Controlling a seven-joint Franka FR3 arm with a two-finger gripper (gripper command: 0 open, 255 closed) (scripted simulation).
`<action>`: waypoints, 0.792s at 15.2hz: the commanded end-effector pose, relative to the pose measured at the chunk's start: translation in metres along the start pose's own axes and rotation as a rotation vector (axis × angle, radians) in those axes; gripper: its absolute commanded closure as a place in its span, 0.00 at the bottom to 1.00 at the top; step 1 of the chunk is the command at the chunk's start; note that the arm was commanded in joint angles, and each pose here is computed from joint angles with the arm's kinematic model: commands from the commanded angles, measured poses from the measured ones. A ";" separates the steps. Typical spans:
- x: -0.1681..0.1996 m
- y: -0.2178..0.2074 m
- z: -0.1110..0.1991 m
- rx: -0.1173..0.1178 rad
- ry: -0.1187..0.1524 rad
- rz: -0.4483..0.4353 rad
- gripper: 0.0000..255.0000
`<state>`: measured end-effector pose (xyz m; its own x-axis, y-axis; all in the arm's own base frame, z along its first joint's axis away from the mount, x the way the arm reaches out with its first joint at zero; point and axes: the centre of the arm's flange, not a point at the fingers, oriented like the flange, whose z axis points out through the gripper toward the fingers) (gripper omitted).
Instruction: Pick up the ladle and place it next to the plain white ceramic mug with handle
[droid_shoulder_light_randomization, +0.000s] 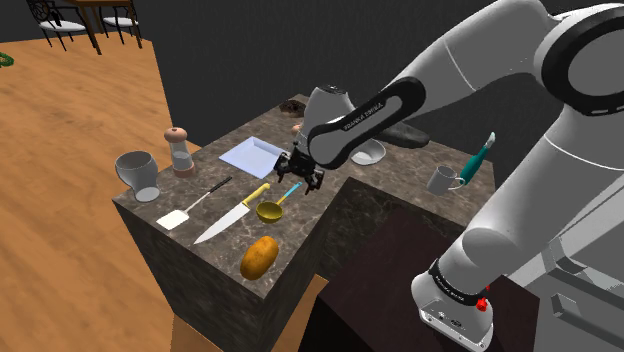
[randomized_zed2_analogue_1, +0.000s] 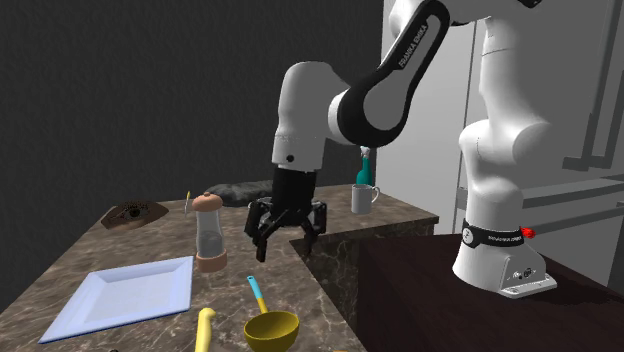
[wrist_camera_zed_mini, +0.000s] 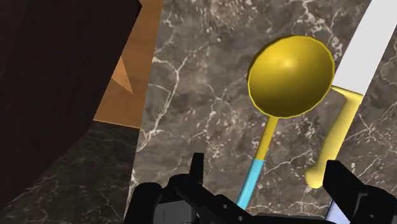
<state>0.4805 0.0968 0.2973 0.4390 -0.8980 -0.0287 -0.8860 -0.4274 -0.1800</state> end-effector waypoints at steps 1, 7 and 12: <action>0.002 -0.010 0.027 0.003 -0.006 0.081 0.00; 0.009 -0.024 0.080 0.006 -0.015 0.213 0.00; 0.009 -0.024 0.106 0.006 -0.015 0.213 0.00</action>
<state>0.5216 0.1094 0.2021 0.2444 -0.9663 -0.0809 -0.9581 -0.2277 -0.1737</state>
